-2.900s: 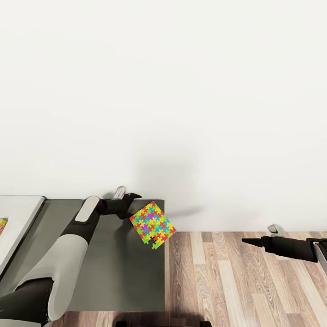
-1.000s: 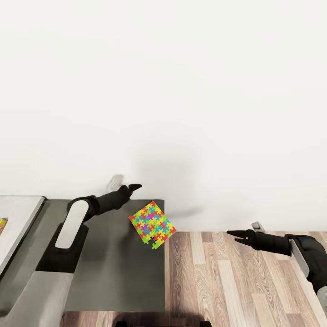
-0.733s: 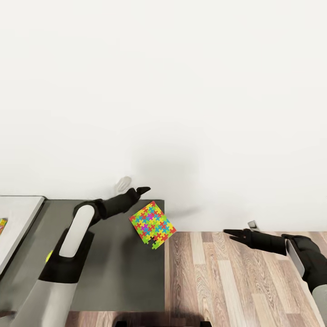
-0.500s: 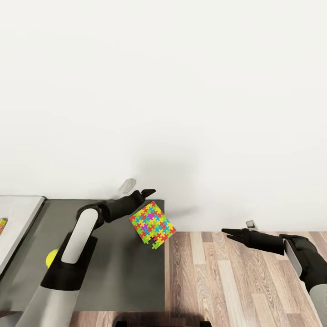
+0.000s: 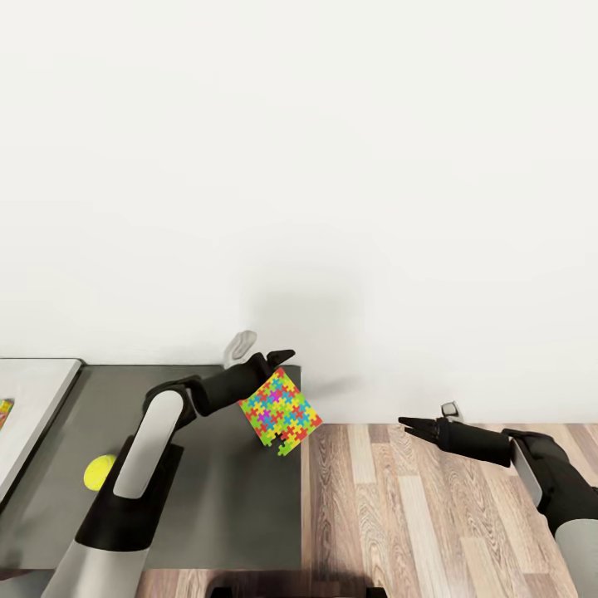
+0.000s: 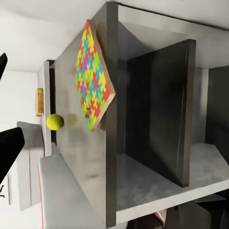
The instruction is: Put all the toys in the child's room - the three board games (two on the bed and one on the table), the two jigsaw puzzles on the table, and the tennis ball on the table - inside the toy box on the table in the child's room.
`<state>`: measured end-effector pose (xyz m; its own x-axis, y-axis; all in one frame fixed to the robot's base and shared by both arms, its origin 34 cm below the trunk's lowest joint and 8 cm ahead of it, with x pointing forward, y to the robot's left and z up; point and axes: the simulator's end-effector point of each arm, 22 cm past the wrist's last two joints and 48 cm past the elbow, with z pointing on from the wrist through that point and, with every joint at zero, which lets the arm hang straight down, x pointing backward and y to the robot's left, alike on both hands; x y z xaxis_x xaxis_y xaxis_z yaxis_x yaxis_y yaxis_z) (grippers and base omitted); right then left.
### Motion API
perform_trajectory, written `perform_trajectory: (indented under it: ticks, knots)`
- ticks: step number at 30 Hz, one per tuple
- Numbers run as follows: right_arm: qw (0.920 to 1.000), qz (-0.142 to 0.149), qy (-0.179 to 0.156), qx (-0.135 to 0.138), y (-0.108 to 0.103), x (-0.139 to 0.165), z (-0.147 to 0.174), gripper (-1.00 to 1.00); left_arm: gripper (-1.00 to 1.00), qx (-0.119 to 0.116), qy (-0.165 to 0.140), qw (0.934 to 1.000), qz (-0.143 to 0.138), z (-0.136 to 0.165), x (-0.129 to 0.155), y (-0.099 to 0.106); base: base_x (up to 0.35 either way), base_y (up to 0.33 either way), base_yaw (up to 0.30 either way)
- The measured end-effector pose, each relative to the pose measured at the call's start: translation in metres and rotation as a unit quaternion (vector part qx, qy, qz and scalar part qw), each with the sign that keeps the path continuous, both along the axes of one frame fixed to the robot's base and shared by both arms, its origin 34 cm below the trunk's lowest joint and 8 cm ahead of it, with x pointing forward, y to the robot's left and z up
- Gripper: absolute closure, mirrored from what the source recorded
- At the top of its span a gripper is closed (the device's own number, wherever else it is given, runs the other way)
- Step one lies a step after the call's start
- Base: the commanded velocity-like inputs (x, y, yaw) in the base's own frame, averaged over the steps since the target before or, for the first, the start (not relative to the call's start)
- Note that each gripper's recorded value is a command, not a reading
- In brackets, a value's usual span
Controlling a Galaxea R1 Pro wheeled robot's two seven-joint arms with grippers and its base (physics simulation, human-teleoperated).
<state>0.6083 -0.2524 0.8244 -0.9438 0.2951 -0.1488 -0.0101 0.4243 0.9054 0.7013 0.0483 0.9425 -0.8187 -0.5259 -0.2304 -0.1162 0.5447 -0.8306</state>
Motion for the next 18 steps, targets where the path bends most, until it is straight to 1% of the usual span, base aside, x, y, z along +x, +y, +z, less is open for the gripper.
perform_trajectory:
  ticks: [2, 3, 4, 6, 18]
  knots:
    - [1.0, 0.001, -0.002, 0.001, 0.001, 0.0, 0.0, -1.0, -1.0, -0.001, 0.0, 1.0, 0.0, 0.001, 0.0, -0.001, 0.0, 0.0, 0.0]
    - [1.0, -0.003, 0.0, -0.002, -0.004, -0.001, 0.0, -1.0, -1.0, 0.002, 0.001, 1.0, 0.0, -0.001, 0.001, 0.0, 0.0, 0.0, 0.0]
    - [0.9999, -0.006, -0.003, -0.008, -0.008, 0.004, 0.002, -1.0, -1.0, 0.005, 0.003, 1.0, 0.0, -0.003, 0.001, 0.001, 0.0, 0.0, 0.0]
    - [0.9998, -0.005, -0.014, -0.01, -0.008, 0.01, 0.006, -1.0, -1.0, 0.011, 0.011, 0.9999, 0.003, -0.012, -0.002, 0.005, 0.0, 0.0, 0.0]
    - [0.9998, -0.005, -0.014, -0.01, -0.008, 0.01, 0.006, -1.0, -1.0, 0.011, 0.011, 0.9999, 0.006, -0.013, -0.001, 0.006, 0.0, 0.0, 0.0]
